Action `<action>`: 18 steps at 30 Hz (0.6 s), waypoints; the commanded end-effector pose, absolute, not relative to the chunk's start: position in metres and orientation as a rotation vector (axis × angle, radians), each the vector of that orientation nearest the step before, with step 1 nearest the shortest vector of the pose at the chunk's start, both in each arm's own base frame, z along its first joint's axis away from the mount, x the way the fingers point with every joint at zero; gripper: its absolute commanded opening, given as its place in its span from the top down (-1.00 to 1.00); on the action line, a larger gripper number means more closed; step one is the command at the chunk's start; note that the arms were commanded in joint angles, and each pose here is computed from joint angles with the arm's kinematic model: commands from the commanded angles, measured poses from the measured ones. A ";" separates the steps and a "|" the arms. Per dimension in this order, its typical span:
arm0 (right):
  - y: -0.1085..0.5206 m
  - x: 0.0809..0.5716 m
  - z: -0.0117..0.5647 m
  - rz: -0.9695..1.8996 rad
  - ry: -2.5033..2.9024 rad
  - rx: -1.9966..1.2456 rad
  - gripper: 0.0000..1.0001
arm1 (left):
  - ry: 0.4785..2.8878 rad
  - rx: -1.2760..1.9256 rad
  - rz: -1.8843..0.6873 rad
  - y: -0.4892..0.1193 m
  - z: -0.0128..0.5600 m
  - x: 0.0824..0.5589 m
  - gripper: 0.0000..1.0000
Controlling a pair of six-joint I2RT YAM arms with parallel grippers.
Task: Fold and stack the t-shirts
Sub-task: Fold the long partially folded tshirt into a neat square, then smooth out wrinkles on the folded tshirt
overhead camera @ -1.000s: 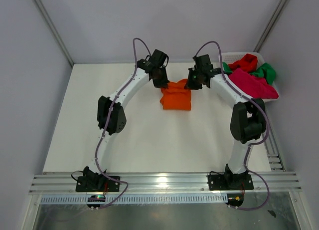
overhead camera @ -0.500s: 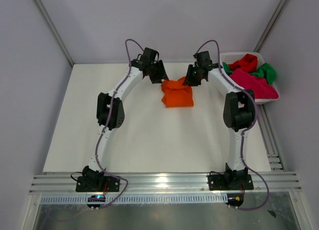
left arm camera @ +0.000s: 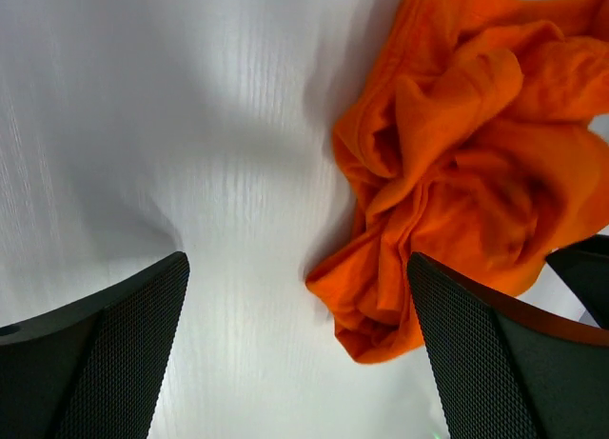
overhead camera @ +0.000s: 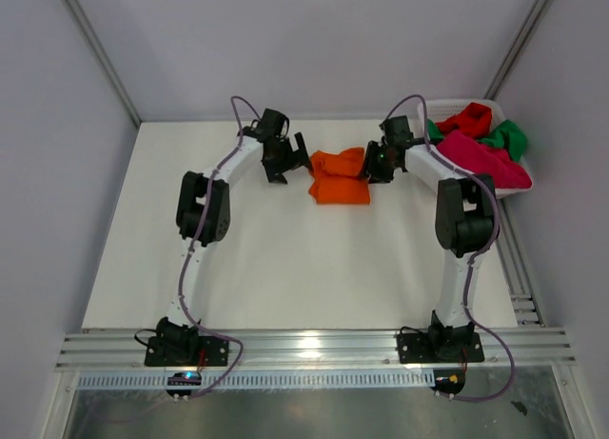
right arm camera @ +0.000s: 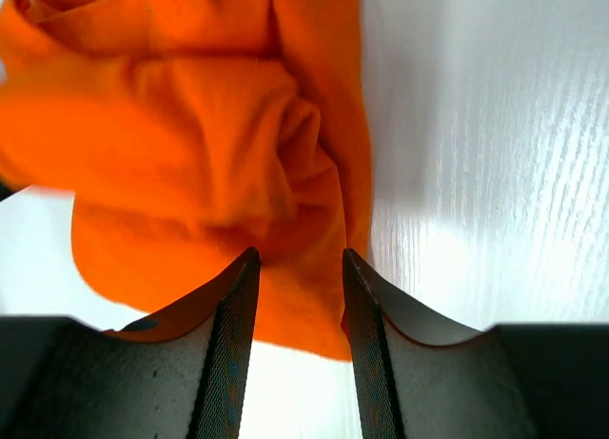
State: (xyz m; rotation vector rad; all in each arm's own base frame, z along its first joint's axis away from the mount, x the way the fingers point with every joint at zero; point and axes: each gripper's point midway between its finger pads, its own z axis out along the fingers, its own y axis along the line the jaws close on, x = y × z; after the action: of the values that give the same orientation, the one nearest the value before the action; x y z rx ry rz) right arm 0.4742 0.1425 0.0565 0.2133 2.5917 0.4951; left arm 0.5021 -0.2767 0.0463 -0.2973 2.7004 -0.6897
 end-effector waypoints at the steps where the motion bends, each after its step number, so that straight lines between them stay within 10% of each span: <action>1: 0.140 0.479 0.100 0.477 2.470 0.136 0.11 | 2.571 -0.183 -0.794 -0.287 0.111 0.501 -0.98; 18: 0.136 0.444 0.155 0.498 2.390 0.046 0.11 | 2.525 -0.139 -0.719 -0.261 0.176 0.466 -0.99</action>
State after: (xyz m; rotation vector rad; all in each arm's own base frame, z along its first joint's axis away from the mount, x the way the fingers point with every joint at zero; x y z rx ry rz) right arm 0.4518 0.1348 0.1231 0.0948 2.4643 0.4852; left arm 0.4691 -0.2653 0.1040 -0.1943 2.6642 -0.6940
